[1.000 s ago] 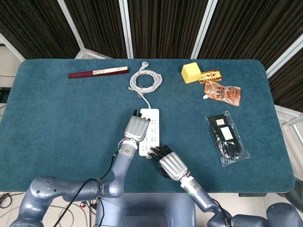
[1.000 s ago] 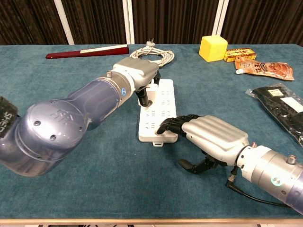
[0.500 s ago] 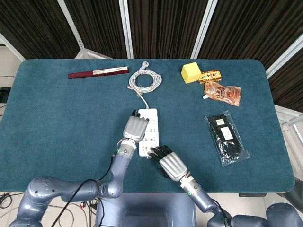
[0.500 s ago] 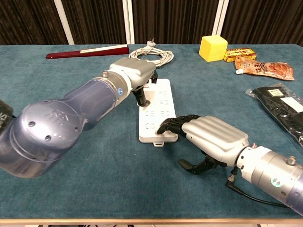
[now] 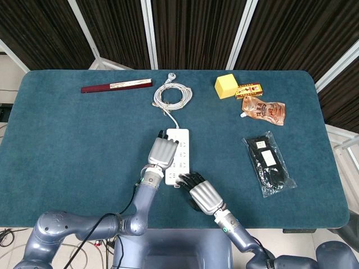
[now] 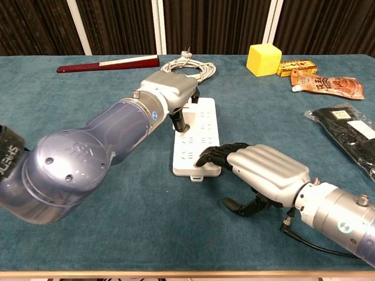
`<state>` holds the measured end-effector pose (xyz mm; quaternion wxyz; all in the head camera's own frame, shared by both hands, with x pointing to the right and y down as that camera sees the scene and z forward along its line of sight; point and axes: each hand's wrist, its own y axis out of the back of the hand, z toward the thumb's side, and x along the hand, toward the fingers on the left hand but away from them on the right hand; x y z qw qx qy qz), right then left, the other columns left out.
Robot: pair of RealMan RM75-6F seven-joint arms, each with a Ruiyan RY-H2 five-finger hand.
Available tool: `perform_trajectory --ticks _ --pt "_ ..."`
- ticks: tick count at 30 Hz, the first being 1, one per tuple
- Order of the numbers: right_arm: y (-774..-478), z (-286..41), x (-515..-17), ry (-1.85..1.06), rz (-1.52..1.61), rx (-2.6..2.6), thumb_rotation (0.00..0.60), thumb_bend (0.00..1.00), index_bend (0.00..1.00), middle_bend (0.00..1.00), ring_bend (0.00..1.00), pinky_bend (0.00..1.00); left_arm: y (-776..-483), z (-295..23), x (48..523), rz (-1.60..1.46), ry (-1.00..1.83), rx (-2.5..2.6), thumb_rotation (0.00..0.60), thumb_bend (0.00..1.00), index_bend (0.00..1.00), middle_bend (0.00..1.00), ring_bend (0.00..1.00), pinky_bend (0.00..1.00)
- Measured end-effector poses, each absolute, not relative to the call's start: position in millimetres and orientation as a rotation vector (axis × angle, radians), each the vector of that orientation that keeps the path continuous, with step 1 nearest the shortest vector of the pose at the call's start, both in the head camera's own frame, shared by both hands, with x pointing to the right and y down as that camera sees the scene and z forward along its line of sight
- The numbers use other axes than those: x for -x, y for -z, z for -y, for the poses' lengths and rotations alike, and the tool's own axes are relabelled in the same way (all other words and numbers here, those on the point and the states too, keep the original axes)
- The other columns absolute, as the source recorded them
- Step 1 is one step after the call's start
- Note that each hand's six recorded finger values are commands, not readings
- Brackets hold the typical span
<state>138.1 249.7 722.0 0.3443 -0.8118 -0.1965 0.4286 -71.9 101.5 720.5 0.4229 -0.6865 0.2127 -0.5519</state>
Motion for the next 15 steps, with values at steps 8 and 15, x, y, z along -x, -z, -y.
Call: perform_trajectory --ticks 8,15 --pt "-722.3 -251.6 -134.2 -1.109 0.508 2.112 0.600 0.49 0.20 0.28 0.16 0.15 -723.3 -99.5 83.5 -0.536 1.402 1.718 0.600 0.35 0.74 0.77 0.27 0.14" --pt "-723.8 -251.0 -135.5 -1.115 0.508 2.109 0.600 0.49 0.20 0.28 0.16 0.15 -716.5 -96.6 68.2 -0.556 1.361 1.733 0.600 0.35 0.74 0.77 0.27 0.14"
